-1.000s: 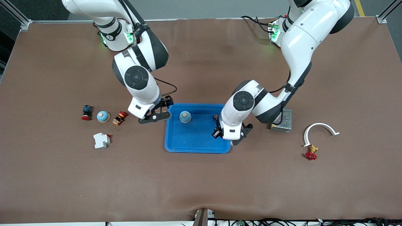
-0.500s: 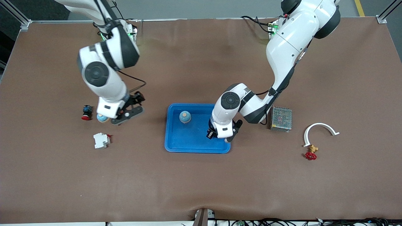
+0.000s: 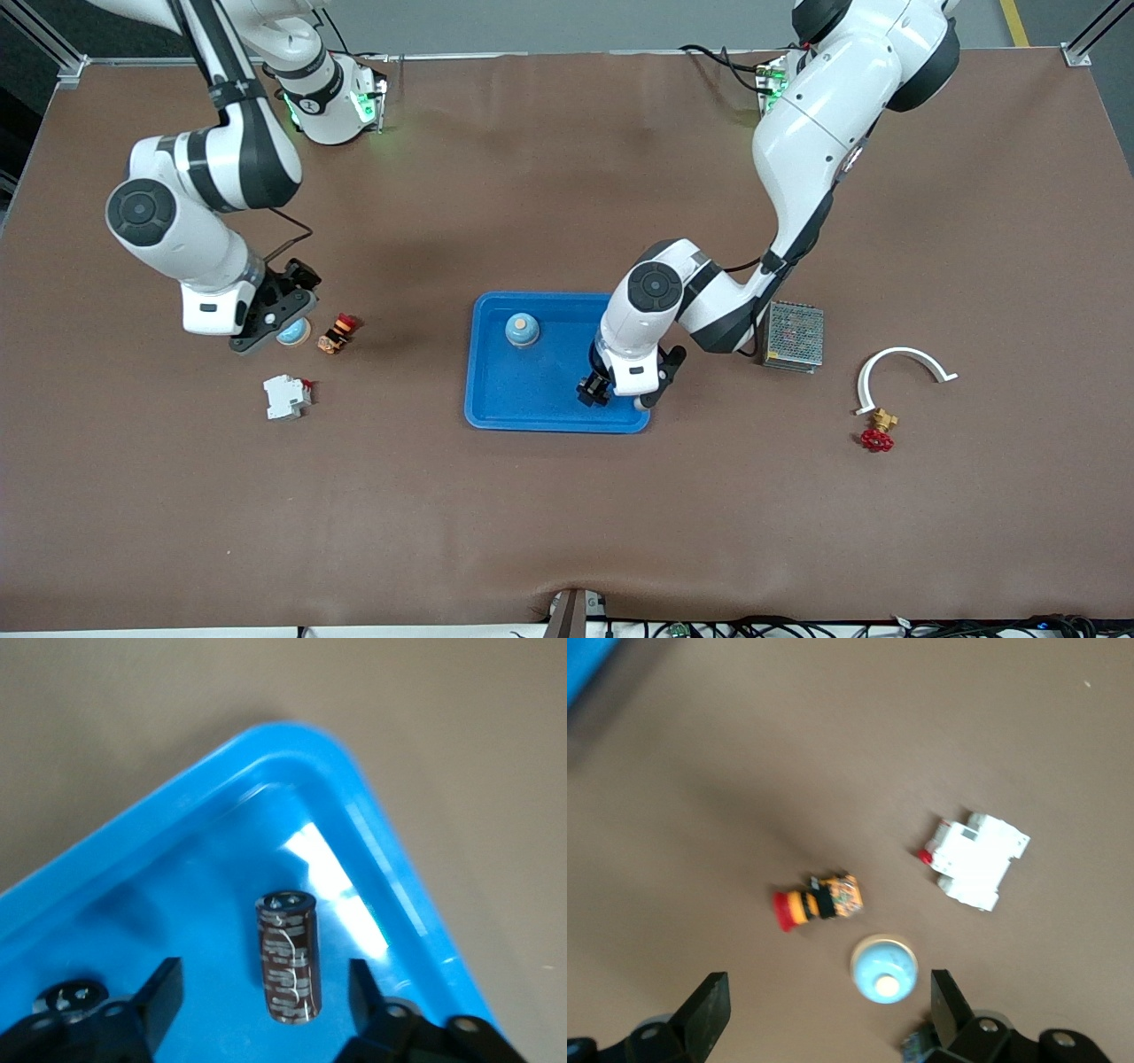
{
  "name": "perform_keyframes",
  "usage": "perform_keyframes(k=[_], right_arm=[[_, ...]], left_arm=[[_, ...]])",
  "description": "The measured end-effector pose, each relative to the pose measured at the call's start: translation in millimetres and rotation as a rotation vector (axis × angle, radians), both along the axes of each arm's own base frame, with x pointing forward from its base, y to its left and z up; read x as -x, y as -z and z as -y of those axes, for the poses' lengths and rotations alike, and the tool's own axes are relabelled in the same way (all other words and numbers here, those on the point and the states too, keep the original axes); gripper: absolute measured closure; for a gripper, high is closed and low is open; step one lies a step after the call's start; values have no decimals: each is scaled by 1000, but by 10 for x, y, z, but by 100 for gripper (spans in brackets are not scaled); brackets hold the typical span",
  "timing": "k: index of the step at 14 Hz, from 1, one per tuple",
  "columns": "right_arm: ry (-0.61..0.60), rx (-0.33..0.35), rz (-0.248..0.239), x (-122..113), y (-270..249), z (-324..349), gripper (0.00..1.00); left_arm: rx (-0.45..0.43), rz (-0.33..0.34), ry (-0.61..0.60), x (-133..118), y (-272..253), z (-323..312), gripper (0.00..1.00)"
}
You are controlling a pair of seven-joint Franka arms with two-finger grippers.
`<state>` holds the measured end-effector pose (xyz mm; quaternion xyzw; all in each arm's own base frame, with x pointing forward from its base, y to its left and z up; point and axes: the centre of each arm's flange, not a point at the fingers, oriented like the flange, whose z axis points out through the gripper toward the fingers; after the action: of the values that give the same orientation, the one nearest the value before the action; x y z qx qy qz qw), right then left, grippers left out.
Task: Place electrolytic capacitor and blue bell in tray
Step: 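Release the capacitor in the tray while the right gripper reaches the bell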
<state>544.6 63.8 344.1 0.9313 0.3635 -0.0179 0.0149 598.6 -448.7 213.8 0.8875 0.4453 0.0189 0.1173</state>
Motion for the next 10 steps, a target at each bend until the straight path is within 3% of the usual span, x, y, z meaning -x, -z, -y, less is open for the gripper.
perform_keyframes(k=[1,2,6,10], right_arm=[[-13,-2,7,30,82,93,0],[-28,-4,17,50,138,155,0],[-72,-8,55,129,387,434,0],[-95,-7,70,221,774,652,0]], left_arm=[[-1,23,24,-68,-114,-48,3],[-14,41,49,-148,-247,-135,0],[-125,95,185,-498,-1062,-736,0],[-273,60,324,-538,-1930,-1364,0]])
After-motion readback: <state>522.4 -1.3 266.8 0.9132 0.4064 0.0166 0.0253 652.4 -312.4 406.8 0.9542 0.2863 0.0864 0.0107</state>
